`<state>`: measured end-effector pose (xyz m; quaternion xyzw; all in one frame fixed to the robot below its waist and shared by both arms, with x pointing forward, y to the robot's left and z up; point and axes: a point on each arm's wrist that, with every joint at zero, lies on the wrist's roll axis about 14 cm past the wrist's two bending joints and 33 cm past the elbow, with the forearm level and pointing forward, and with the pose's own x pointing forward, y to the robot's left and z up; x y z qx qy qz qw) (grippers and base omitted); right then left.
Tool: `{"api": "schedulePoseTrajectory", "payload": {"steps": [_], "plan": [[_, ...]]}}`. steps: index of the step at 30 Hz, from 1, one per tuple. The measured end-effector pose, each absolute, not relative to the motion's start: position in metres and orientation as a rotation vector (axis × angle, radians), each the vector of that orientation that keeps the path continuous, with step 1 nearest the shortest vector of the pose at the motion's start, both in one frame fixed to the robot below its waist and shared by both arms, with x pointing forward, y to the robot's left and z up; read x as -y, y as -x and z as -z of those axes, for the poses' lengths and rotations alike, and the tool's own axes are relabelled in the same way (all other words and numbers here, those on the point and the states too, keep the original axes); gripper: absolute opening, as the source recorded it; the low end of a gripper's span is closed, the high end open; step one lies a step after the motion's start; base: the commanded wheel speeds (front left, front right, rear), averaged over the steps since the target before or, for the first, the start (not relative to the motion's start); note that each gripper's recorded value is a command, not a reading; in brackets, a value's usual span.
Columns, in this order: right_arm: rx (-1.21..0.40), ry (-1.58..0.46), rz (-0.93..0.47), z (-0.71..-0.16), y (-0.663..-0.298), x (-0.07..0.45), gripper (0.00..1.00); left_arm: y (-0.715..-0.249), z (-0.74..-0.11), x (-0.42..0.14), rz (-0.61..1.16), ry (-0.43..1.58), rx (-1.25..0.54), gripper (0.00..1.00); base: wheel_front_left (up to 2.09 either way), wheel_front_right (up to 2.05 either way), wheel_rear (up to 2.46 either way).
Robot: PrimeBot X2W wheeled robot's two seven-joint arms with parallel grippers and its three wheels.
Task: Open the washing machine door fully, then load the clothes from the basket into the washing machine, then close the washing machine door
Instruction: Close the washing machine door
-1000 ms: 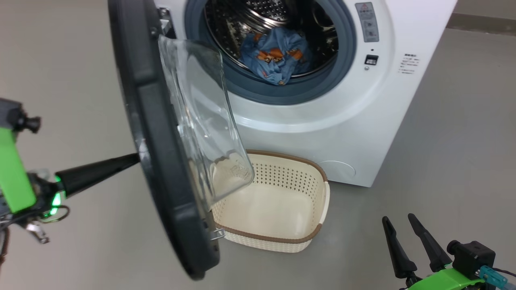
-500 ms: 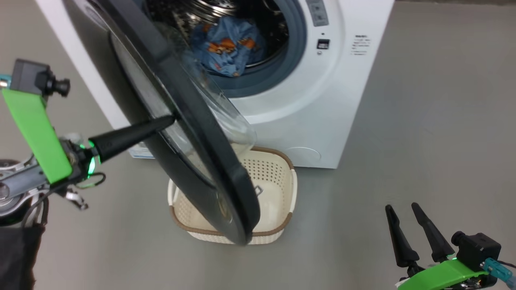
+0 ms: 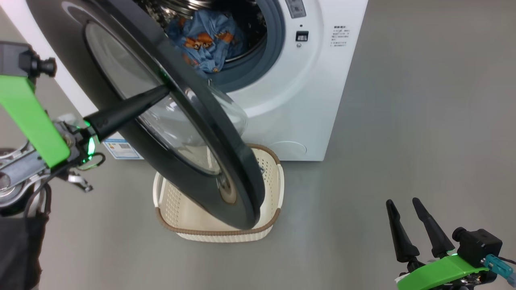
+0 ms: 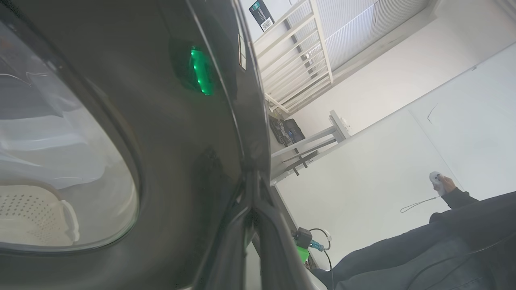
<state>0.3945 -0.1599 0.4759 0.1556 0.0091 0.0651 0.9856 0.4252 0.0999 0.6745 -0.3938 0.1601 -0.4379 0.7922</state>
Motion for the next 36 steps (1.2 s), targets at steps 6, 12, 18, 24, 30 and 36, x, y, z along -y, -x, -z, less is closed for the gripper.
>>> {"api": "schedulePoseTrajectory", "payload": {"steps": [6, 12, 18, 24, 30, 36], "plan": [[0.007, -0.313, -0.146, -0.486, -0.394, 0.155, 1.0, -0.411, -0.669, -0.118, 0.888, 0.861, -0.324, 0.0, 0.0, 0.0, 0.0], [0.022, -0.312, -0.158, -0.492, -0.387, 0.152, 1.0, -0.392, -0.646, -0.14, 0.783, 0.859, -0.322, 0.0, 0.0, 0.0, 0.0], [0.036, -0.302, -0.162, -0.497, -0.382, 0.154, 1.0, -0.378, -0.622, -0.159, 0.666, 0.902, -0.293, 0.0, 0.0, 0.0, 0.0], [0.026, -0.287, -0.142, -0.494, -0.374, 0.164, 1.0, -0.367, -0.579, -0.179, 0.506, 0.891, -0.314, 0.33, 0.0, 0.0, 0.0], [0.028, -0.274, -0.115, -0.493, -0.367, 0.176, 1.0, -0.356, -0.538, -0.188, 0.385, 0.879, -0.339, 0.75, 0.0, 0.0, 0.0], [0.014, -0.259, -0.07, -0.487, -0.355, 0.194, 1.0, -0.349, -0.506, -0.187, 0.308, 0.849, -0.345, 1.0, 0.0, 0.0, 0.0]]}}
